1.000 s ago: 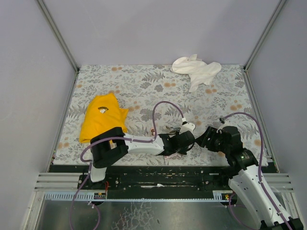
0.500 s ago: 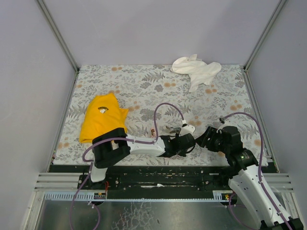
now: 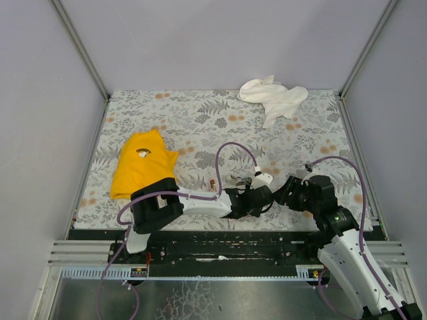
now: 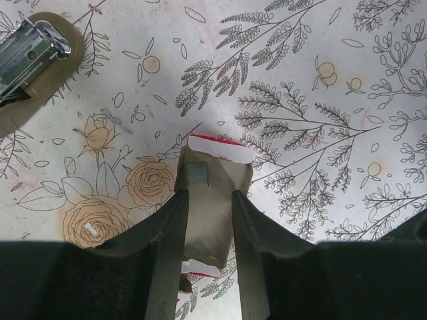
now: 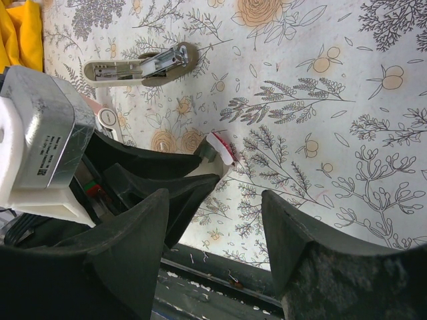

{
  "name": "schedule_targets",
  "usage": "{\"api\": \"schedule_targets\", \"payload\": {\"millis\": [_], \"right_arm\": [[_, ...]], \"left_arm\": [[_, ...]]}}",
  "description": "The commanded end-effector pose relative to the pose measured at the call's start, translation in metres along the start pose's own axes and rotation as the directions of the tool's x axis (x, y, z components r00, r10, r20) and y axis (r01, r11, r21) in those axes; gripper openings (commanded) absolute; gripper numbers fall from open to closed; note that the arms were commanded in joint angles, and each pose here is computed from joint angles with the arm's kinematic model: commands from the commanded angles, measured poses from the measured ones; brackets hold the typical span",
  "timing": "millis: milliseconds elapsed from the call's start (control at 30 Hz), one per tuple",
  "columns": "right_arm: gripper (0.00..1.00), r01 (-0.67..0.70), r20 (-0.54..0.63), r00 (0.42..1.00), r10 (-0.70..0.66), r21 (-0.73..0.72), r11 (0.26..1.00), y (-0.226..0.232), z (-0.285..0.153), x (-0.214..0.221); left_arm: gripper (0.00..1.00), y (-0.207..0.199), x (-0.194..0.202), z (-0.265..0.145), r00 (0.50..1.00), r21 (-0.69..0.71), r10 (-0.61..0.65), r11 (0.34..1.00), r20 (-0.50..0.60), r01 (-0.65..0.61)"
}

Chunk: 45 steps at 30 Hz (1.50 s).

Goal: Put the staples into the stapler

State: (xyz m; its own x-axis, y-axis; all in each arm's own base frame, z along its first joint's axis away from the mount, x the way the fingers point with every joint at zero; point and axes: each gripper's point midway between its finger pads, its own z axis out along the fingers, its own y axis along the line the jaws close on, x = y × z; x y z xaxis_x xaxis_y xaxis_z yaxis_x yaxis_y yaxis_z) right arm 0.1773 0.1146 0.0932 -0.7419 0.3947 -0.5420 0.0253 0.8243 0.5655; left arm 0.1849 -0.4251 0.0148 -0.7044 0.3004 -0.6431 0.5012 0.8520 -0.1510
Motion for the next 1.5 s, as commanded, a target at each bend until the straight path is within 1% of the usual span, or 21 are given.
{"api": "schedule_targets", "payload": {"millis": [0, 467, 1033, 1200, 1467], "right_arm": [[0.64, 0.020, 0.035, 0.999, -0.020, -0.018, 1.000, 0.006, -0.001, -0.010], [0.64, 0.023, 0.033, 0.999, -0.022, -0.017, 1.000, 0.005, 0.000, -0.010], [0.64, 0.027, 0.024, 0.999, -0.026, -0.012, 1.000, 0.004, 0.002, -0.008], [0.64, 0.026, 0.021, 0.999, -0.026, -0.011, 1.000, 0.003, 0.003, -0.007], [0.64, 0.030, 0.016, 0.999, -0.030, -0.007, 1.000, 0.001, 0.004, -0.006]], "left_arm": [[0.32, 0.006, -0.001, 0.006, 0.999, -0.048, 0.031, 0.998, 0.012, -0.031], [0.29, 0.003, -0.019, 0.001, 0.997, -0.051, 0.033, 0.998, 0.070, -0.029], [0.29, 0.006, -0.014, 0.011, 0.997, -0.075, 0.055, 0.996, 0.056, -0.051], [0.32, 0.007, -0.013, 0.014, 0.997, -0.083, 0.058, 0.995, 0.054, -0.053], [0.33, 0.008, -0.014, 0.017, 0.996, -0.094, 0.069, 0.993, 0.056, -0.064]]}}
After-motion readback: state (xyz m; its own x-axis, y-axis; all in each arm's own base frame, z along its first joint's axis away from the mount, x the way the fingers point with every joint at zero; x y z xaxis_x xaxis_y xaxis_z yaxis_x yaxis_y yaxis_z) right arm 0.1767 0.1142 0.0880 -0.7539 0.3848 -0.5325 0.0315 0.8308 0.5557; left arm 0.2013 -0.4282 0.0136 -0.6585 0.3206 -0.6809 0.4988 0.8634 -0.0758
